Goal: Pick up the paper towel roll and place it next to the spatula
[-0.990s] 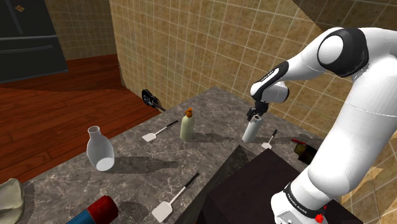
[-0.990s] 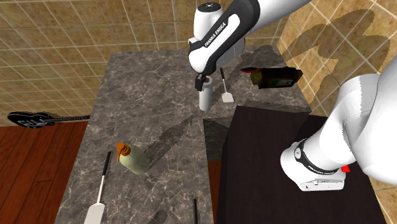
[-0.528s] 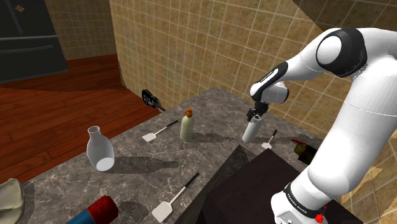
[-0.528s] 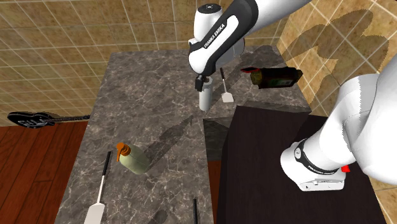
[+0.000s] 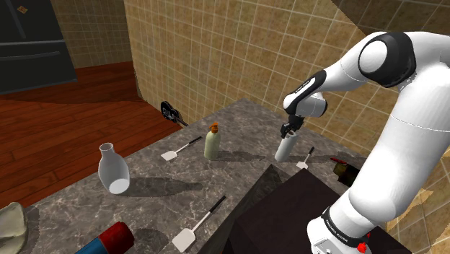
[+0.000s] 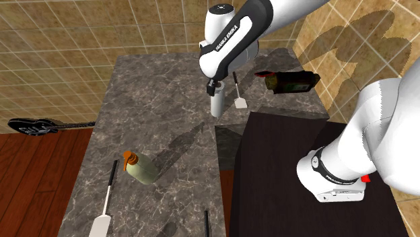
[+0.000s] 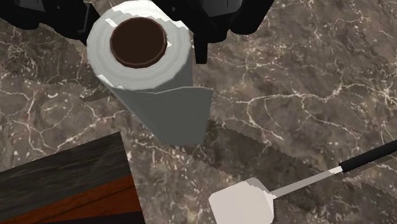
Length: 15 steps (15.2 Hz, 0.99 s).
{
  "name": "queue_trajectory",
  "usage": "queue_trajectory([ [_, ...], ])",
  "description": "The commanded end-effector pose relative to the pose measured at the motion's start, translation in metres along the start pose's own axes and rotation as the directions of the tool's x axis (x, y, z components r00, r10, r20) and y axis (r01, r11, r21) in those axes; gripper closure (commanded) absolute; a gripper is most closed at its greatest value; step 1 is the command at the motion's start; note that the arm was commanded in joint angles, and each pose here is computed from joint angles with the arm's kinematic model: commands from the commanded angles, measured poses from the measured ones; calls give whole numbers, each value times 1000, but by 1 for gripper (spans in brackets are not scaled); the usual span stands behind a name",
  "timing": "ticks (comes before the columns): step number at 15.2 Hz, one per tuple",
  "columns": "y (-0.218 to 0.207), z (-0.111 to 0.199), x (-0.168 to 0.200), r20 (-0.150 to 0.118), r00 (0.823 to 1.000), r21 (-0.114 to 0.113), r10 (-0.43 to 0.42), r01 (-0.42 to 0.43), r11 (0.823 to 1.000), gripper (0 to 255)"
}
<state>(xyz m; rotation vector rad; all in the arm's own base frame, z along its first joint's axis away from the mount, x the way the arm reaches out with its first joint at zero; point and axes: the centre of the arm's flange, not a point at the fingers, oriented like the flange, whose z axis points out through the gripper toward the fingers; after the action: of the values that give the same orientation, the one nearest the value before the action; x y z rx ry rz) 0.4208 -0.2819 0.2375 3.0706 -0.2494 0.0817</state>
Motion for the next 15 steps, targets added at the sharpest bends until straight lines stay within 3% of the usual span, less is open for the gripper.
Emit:
queue_trajectory([
  [1,1,1,-1,2,1000,0,1,-1,1000,255],
  [15,5,-68,3,2,1000,-1,1,-1,1000,255],
])
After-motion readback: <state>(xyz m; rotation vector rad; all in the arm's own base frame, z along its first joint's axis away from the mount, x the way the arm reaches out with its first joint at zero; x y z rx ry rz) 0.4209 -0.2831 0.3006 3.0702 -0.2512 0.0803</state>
